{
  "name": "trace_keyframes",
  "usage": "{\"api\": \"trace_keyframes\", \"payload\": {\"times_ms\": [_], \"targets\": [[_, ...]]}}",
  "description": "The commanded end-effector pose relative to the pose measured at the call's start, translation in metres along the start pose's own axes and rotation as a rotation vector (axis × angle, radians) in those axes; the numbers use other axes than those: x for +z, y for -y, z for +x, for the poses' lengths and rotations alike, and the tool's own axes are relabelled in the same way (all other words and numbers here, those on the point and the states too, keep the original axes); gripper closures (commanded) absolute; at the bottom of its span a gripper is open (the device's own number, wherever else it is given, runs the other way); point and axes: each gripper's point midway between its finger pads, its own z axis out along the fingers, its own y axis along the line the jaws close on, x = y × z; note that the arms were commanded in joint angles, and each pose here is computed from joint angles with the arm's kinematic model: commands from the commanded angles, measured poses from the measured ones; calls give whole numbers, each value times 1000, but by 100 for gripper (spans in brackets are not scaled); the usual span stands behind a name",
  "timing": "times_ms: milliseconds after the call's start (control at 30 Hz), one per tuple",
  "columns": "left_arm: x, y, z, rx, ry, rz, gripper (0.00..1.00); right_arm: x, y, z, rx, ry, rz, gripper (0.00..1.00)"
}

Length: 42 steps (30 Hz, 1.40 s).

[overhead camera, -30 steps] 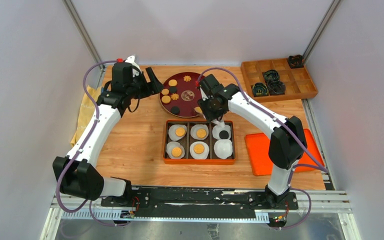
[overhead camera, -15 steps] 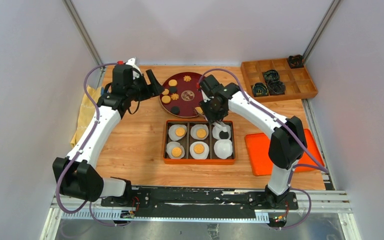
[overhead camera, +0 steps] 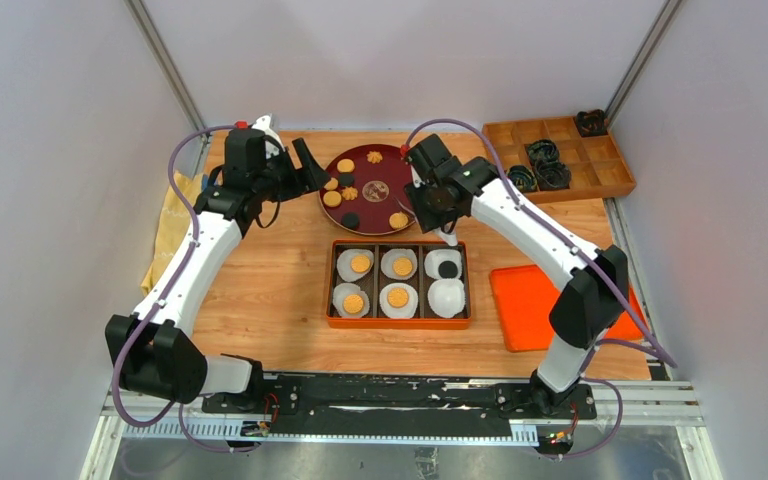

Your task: Pack the cookies

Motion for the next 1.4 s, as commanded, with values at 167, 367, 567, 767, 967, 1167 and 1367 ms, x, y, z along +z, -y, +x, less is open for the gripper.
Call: {"api": "trace_keyframes", "payload": {"times_ms": [167, 367, 567, 767, 967, 1167, 1367], "targets": [[5, 5, -1, -6, -3, 31, 19, -23, 10, -17, 9, 90, 27, 89], [2, 2, -1, 7, 0, 14, 19, -9, 3, -10, 15, 40, 0, 77], [5, 2, 2, 1, -13, 17, 19, 4, -6, -2, 15, -38, -34, 69], [4, 0, 4, 4, -15, 12, 19, 17, -9, 17, 11, -124, -42, 67], [3, 1, 4, 3, -18, 12, 19, 24, -7, 25, -1, -174, -27, 64], [3, 0, 5, 1, -18, 12, 19, 40, -6, 26, -4, -220, 2, 64], [5, 1, 8, 0, -22, 24, 19, 58, 5, 14, 33, -221, 66, 67]]}}
